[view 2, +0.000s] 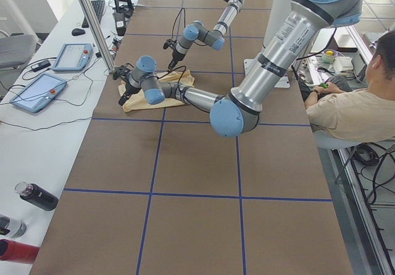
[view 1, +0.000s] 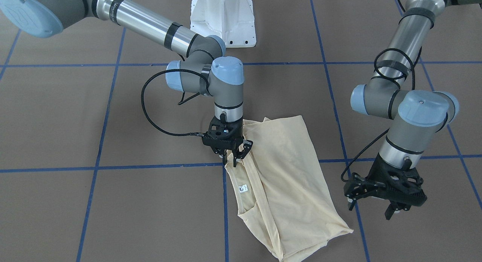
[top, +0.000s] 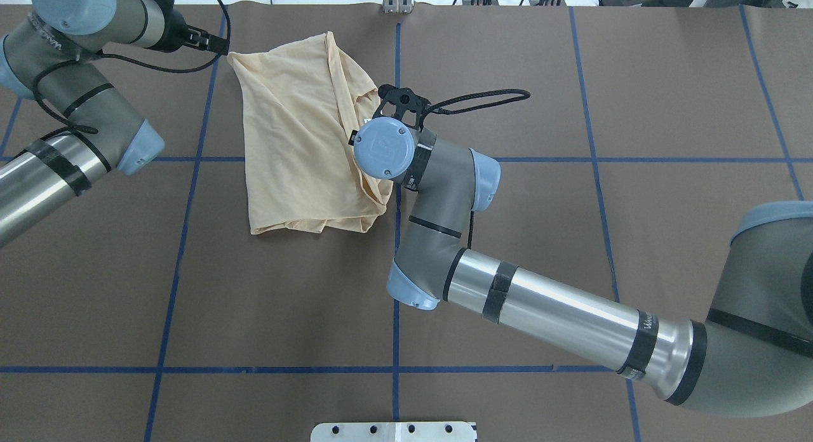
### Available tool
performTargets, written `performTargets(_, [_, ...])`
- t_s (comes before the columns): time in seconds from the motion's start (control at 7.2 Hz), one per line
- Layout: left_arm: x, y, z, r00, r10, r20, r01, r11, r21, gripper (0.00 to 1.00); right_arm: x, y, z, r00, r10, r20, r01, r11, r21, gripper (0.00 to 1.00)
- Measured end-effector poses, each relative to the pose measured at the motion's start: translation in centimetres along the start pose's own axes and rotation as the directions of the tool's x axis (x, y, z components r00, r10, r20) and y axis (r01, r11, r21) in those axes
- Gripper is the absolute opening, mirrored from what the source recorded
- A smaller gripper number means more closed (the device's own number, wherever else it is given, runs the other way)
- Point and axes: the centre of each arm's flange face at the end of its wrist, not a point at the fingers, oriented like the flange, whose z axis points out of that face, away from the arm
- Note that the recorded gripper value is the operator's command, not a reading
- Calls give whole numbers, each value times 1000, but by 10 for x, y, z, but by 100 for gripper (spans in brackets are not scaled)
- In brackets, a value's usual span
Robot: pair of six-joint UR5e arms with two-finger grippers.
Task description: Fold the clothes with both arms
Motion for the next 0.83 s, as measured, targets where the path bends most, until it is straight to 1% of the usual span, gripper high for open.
performTargets(0.42, [1,-1,-1,1000,0,-2,0,1000,2,100,2,0,-5,998,-57,10,57,998,0,0])
performTargets(0.56, [1,-1,-1,1000,0,-2,0,1000,3,100,13,0,-14,997,-70,21,70,998,-3,0])
performTargets(0.83, [3,-1,-2,1000,1,-4,-1,1000,4,100,47,9,-44,995,-91,34,92,996,-17,0])
